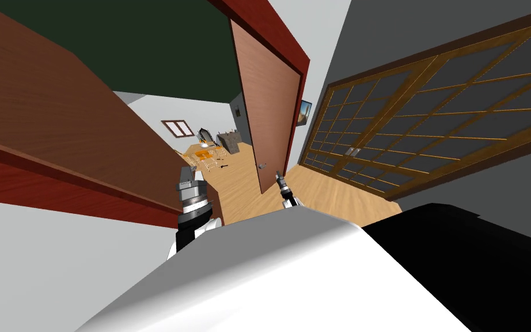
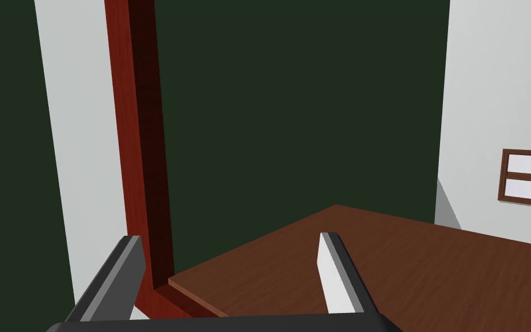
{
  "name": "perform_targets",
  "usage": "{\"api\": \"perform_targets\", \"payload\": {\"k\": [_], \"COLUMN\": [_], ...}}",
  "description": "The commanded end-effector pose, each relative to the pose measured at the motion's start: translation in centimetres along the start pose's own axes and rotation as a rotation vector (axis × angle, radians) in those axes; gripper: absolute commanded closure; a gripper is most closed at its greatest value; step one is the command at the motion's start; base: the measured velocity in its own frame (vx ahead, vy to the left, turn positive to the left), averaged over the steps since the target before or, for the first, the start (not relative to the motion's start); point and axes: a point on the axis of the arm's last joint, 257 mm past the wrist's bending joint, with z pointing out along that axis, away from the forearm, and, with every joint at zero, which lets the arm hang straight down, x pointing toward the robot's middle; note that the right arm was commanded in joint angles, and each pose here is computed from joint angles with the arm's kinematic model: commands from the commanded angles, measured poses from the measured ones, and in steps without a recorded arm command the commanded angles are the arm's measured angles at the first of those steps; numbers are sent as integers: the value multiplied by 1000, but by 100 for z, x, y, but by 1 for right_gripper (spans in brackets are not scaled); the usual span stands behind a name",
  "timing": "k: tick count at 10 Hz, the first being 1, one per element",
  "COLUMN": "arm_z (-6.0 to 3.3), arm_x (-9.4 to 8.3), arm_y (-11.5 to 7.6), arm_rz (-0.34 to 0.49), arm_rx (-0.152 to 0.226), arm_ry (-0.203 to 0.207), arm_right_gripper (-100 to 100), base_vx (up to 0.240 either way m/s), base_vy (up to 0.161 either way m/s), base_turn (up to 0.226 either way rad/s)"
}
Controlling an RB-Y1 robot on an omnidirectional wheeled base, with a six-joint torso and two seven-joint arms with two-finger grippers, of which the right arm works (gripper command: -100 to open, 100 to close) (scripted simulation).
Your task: Push the door open
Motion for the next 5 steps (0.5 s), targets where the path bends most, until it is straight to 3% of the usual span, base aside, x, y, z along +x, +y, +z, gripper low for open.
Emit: {"api": "perform_targets", "payload": {"k": [1,5], "arm_z": [-9,-35], "arm_x": [76,238], "arm_y": [-138,-398], "arm_rz": [13,36], "arm_rx": [27,75], "arm_ry": [15,42], "arm_right_gripper": [-100,-100], "base_vx": [83,79], "base_vy": [-87,-84], "base_turn": [79,67]}}
